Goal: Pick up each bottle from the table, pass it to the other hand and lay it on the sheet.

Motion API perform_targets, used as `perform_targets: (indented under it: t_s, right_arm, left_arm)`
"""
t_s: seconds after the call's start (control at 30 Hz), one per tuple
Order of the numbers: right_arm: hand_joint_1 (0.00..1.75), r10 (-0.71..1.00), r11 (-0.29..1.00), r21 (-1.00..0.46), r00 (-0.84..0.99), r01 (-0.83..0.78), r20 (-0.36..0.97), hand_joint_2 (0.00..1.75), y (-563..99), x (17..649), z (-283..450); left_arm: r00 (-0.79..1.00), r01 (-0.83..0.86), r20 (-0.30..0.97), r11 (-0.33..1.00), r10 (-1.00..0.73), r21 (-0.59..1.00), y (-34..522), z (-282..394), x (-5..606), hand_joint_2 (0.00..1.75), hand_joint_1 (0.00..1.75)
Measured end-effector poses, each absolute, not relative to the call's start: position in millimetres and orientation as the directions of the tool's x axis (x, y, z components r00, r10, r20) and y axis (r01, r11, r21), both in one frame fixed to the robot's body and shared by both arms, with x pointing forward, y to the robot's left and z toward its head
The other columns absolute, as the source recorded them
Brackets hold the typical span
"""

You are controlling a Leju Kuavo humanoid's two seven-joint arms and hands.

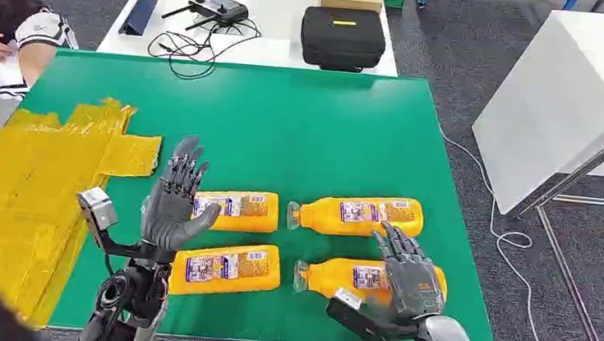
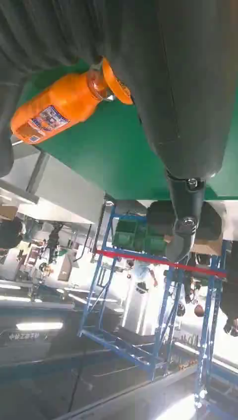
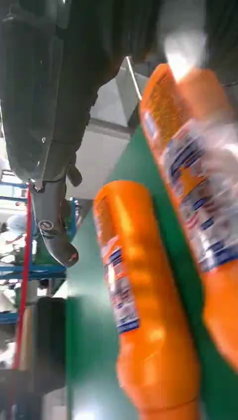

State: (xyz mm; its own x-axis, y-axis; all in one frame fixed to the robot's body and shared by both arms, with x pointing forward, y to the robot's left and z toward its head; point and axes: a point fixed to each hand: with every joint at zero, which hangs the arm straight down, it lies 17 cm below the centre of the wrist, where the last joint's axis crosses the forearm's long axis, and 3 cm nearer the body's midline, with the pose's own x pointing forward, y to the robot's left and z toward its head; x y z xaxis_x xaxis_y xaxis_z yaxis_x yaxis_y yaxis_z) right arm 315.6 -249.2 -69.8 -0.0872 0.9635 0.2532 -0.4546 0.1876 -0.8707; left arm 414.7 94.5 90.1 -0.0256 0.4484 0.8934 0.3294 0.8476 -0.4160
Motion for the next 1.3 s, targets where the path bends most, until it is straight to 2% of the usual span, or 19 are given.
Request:
perform_targets:
  t_s: [0.57, 0.63, 0.7, 0.73, 0.77, 0.8, 0.83, 0.9, 0.97, 1.3]
  right_arm:
    - [0.00, 0.972, 0.227, -0.799, 0.077, -0.556, 0.222, 1.75, -308.1, 280.2, -112.2]
    - [0.05, 0.974, 0.223, -0.792, 0.087, -0.568, 0.211, 1.75, -312.9, 277.8, -115.7]
    - [0.45, 0.974, 0.223, -0.784, 0.098, -0.580, 0.205, 1.75, -315.4, 276.0, -119.6]
    - [0.56, 0.973, 0.226, -0.781, 0.103, -0.583, 0.205, 1.75, -316.3, 275.9, -120.9]
    - [1.22, 0.973, 0.230, -0.779, 0.109, -0.583, 0.206, 1.75, -317.3, 276.1, -121.8]
    - [1.38, 0.972, 0.232, -0.776, 0.115, -0.586, 0.204, 1.75, -318.3, 276.0, -123.3]
    - [1.40, 0.972, 0.233, -0.776, 0.117, -0.587, 0.203, 1.75, -318.7, 277.1, -123.7]
    - [1.66, 0.971, 0.236, -0.774, 0.122, -0.588, 0.203, 1.75, -318.9, 279.9, -124.8]
    - [1.75, 0.970, 0.241, -0.769, 0.126, -0.592, 0.207, 1.75, -317.3, 281.0, -126.7]
    - [1.73, 0.969, 0.246, -0.790, 0.118, -0.562, 0.218, 1.75, -316.2, 291.6, -125.5]
  left_arm:
    - [0.009, 0.323, 0.890, 0.841, 0.455, -0.434, 89.1, 77.9, 416.8, 1.75, 0.00]
    - [0.014, 0.324, 0.890, 0.840, 0.456, -0.435, 88.7, 76.3, 416.4, 1.75, 0.00]
    - [0.018, 0.323, 0.890, 0.840, 0.455, -0.436, 88.2, 74.6, 416.7, 1.75, 0.00]
    - [0.021, 0.323, 0.890, 0.840, 0.455, -0.436, 87.8, 74.1, 417.1, 1.75, 0.00]
    - [0.022, 0.323, 0.891, 0.840, 0.454, -0.436, 87.5, 73.7, 417.6, 1.75, 0.00]
    - [0.023, 0.323, 0.891, 0.840, 0.453, -0.436, 87.3, 73.4, 418.3, 1.75, 0.00]
    - [0.024, 0.322, 0.892, 0.841, 0.452, -0.435, 87.5, 72.9, 419.0, 1.75, 0.00]
    - [0.029, 0.318, 0.893, 0.842, 0.450, -0.435, 87.2, 70.9, 419.4, 1.75, 0.00]
    - [0.033, 0.315, 0.893, 0.843, 0.449, -0.436, 86.7, 69.3, 420.0, 1.75, 0.00]
    - [0.043, 0.303, 0.893, 0.846, 0.447, -0.438, 87.2, 61.7, 421.3, 1.75, 0.00]
